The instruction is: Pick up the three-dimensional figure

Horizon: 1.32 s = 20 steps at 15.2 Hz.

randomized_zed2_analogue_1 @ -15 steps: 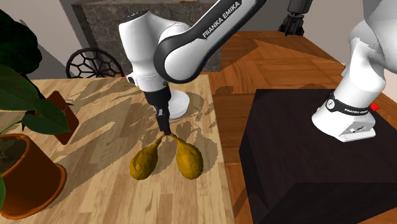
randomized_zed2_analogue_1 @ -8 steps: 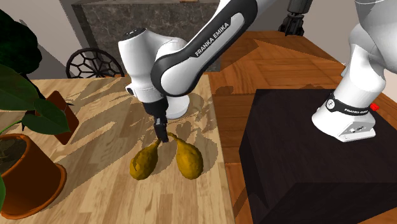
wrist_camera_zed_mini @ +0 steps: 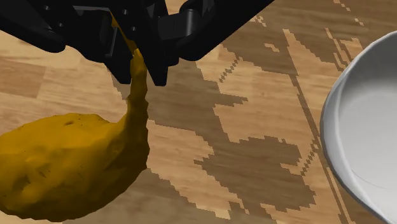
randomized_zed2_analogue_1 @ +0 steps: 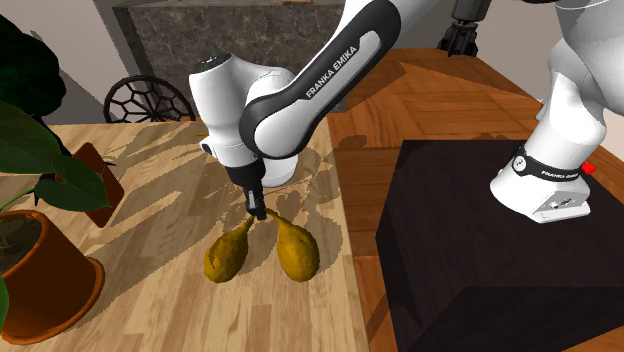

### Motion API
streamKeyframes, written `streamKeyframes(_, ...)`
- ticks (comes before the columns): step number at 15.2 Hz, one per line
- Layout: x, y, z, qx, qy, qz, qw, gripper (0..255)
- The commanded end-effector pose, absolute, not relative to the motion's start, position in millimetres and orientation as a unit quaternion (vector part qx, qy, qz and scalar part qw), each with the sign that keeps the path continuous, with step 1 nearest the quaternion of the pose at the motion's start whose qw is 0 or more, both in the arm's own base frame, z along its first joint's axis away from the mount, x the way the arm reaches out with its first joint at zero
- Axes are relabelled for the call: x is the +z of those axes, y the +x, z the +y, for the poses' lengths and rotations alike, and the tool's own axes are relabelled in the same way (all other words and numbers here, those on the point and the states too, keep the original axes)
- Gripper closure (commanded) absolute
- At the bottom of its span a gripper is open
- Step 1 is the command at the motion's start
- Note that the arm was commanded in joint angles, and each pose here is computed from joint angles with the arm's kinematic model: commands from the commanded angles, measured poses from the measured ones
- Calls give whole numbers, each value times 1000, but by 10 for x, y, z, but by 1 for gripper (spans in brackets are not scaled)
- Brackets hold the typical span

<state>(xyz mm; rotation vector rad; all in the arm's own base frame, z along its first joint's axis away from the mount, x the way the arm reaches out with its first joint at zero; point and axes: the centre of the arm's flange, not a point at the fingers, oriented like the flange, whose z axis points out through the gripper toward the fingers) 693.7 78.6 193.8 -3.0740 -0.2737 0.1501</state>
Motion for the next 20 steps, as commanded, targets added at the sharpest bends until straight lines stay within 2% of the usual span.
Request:
streamKeyframes(1,1934,6937,787,49,-995,-89,26,255)
streamKeyframes(5,1940,6937,784,49,-995,-89,26,255)
streamKeyframes(20,2733,6937,784,49,-995,-89,26,255)
